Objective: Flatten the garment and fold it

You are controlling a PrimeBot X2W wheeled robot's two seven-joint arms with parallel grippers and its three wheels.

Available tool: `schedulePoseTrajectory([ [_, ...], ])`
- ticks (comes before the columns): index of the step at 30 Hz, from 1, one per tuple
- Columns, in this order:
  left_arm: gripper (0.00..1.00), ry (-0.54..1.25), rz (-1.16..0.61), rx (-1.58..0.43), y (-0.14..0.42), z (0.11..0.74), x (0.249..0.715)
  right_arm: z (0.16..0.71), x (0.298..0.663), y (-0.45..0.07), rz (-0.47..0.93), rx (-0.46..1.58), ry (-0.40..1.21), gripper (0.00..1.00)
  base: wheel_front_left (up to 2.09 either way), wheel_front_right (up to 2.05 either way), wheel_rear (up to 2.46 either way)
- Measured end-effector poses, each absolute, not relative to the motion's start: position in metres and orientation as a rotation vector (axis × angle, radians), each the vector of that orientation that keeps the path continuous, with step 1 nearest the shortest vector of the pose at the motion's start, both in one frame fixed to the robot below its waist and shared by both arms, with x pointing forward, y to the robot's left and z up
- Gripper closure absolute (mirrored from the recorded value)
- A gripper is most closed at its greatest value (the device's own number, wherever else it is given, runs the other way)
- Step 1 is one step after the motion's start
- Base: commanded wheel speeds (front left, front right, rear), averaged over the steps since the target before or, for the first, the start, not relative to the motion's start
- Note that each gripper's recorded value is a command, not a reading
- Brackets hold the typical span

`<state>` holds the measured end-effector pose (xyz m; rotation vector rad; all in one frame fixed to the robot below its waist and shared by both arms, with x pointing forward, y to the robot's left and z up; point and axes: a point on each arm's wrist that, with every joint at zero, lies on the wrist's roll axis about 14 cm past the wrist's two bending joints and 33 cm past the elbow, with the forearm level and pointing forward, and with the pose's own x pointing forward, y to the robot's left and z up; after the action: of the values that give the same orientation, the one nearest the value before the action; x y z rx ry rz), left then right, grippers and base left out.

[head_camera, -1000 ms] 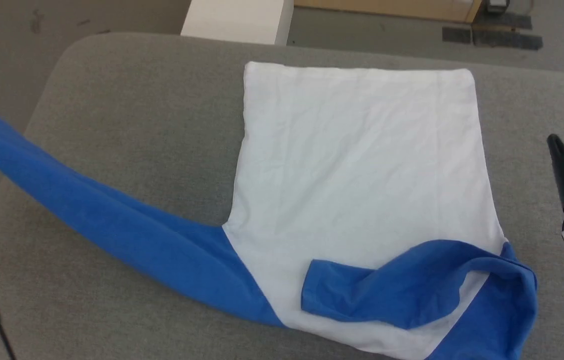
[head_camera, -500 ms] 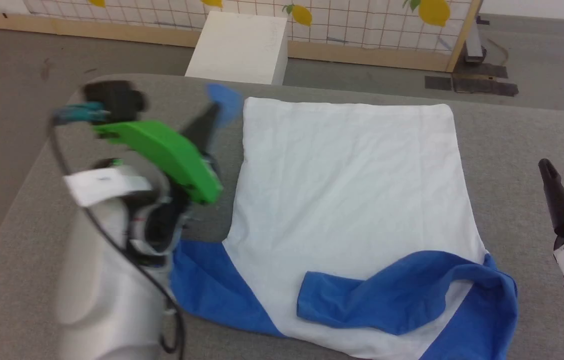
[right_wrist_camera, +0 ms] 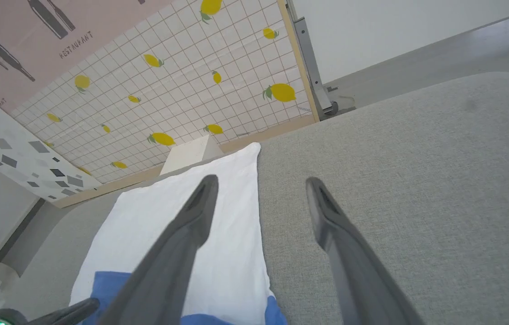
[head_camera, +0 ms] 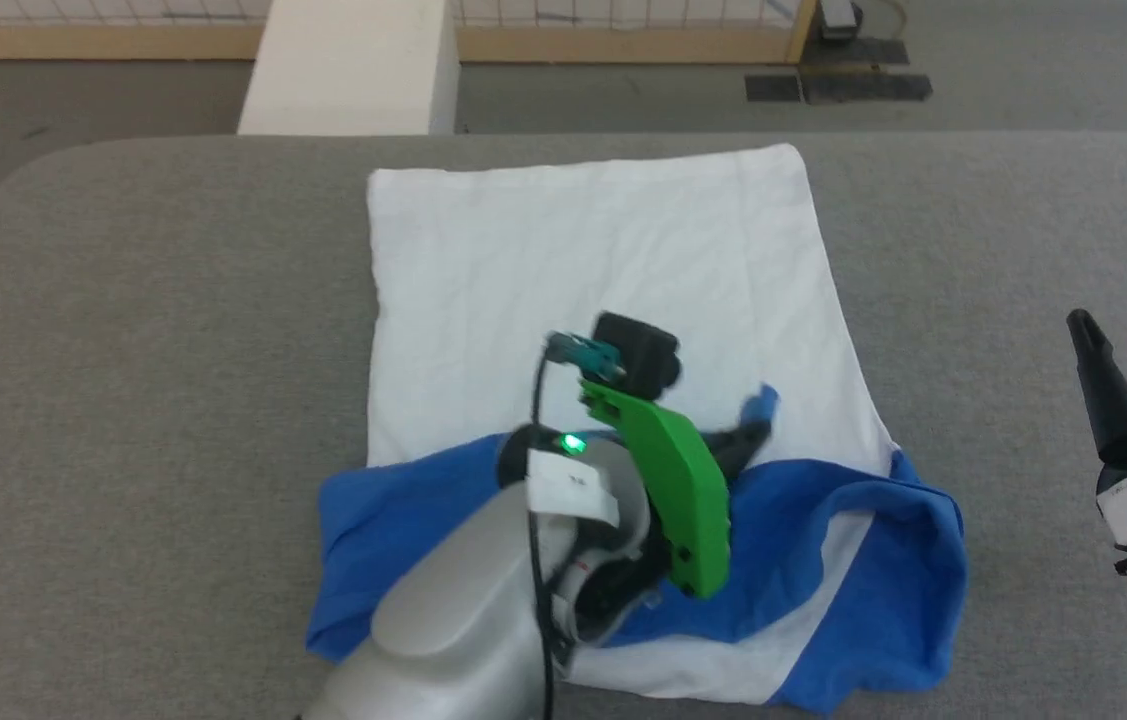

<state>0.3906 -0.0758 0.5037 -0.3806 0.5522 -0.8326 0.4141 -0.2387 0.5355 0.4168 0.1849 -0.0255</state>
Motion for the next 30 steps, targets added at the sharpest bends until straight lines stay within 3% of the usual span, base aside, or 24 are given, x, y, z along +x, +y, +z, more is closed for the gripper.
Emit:
schedulePoseTrajectory([
  [12, 1.00, 0.858, -1.021, -0.285, -0.118, 0.429, 0.321, 0.513, 0.415, -0.257, -0.094, 0.422, 0.226, 0.00, 0.00, 0.00, 0.00],
  [13, 0.54, 0.865, -1.020, -0.285, -0.118, 0.428, 0.320, 0.513, 0.416, -0.256, -0.091, 0.423, 0.227, 0.00, 0.00, 0.00, 0.00],
  [14, 0.00, 0.875, -1.022, -0.291, -0.118, 0.427, 0.318, 0.513, 0.416, -0.255, -0.086, 0.425, 0.227, 0.00, 0.00, 0.00, 0.00],
  [20, 0.00, 0.879, -1.050, -0.399, -0.123, 0.455, 0.322, 0.514, 0.418, -0.249, -0.071, 0.433, 0.224, 0.00, 0.00, 0.00, 0.00],
  [26, 0.00, 0.511, -0.888, -0.649, -0.090, 0.547, 0.406, 0.528, 0.417, -0.241, -0.039, 0.436, 0.193, 0.00, 0.00, 0.00, 0.00],
  [30, 0.00, 0.217, -0.645, -0.568, -0.014, 0.574, 0.460, 0.537, 0.416, -0.233, -0.013, 0.431, 0.177, 0.00, 0.00, 0.00, 0.00],
])
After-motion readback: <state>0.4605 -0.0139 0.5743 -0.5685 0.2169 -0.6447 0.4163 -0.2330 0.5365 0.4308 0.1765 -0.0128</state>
